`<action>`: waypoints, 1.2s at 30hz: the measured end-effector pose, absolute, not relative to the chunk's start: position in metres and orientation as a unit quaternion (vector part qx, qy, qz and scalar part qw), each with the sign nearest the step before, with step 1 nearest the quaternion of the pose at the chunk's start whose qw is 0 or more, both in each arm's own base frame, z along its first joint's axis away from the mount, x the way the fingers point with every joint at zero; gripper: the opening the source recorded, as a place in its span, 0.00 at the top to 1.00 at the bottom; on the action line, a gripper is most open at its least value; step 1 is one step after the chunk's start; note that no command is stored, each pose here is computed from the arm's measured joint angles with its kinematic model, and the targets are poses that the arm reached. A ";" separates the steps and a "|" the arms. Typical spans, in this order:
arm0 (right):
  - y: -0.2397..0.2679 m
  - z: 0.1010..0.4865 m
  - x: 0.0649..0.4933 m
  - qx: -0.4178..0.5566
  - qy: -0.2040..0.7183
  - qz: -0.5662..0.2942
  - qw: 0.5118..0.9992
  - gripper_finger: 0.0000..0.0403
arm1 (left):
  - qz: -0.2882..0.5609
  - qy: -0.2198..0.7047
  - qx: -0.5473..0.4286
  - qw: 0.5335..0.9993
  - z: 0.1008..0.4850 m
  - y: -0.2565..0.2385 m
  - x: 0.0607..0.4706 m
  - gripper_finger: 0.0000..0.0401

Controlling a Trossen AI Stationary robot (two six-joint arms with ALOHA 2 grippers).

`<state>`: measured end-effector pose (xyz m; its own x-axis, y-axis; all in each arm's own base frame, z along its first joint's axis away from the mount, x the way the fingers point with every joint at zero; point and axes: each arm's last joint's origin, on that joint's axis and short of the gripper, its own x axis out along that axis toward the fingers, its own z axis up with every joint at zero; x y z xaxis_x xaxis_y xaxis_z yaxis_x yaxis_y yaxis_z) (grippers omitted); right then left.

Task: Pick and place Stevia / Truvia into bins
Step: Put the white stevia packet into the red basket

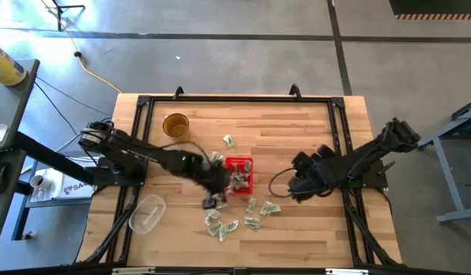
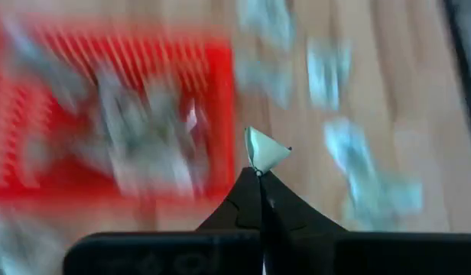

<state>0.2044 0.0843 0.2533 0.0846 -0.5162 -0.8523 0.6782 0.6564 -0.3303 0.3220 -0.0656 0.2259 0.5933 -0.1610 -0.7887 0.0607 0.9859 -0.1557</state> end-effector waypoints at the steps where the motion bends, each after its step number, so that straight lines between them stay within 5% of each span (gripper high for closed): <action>1: 0.087 0.245 0.197 0.096 0.538 -0.404 0.734 0.59 | -0.053 0.431 -0.060 0.899 0.229 -0.059 0.328 0.95; 10: 0.106 0.213 0.181 0.226 0.488 -0.312 0.783 0.60 | 0.038 0.435 -0.119 0.892 0.211 -0.018 0.352 0.67; 19: 0.110 0.213 0.203 0.134 0.489 -0.173 0.845 0.50 | 0.014 0.470 -0.217 0.855 0.238 -0.024 0.324 0.41; 30: 0.144 0.170 0.242 -0.030 0.512 0.050 0.857 0.41 | 0.097 0.546 -0.139 0.821 0.255 -0.059 0.273 0.43; 36: 0.149 0.139 0.257 0.011 0.531 0.025 0.847 0.42 | 0.100 0.560 -0.123 0.813 0.255 -0.073 0.263 0.45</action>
<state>0.2567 0.1491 0.1387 0.4339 0.0537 -0.8994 -0.0313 0.9985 0.0445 0.2632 -0.0728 0.2554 0.3516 0.0248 -0.9358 -0.3008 0.9496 -0.0879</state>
